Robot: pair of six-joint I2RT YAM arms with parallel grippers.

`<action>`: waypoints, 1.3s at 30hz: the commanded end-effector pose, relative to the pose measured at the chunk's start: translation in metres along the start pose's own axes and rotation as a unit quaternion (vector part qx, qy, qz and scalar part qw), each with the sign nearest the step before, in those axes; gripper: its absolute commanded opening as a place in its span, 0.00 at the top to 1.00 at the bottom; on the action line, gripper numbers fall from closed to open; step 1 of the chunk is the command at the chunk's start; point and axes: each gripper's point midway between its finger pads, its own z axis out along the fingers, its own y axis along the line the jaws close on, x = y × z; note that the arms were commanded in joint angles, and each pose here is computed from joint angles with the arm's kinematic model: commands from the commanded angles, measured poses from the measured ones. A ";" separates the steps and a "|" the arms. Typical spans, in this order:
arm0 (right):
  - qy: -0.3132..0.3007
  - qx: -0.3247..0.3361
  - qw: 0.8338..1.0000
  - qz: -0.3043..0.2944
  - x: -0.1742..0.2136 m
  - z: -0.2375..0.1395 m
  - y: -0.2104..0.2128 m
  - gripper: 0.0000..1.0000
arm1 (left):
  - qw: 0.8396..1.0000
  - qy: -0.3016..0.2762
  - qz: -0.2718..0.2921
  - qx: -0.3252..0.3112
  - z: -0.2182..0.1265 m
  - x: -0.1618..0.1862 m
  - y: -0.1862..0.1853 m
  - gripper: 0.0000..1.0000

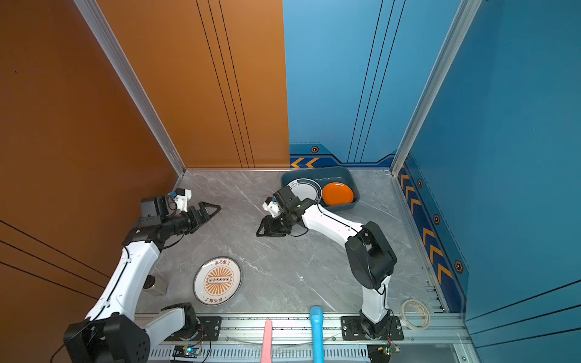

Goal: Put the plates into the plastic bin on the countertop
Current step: 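Move the right gripper out of the bin to the white sunburst plate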

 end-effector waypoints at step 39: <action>0.131 -0.043 0.990 0.041 0.093 0.164 -0.016 0.74 | 0.999 0.032 0.016 0.022 -0.003 0.024 0.001 0.02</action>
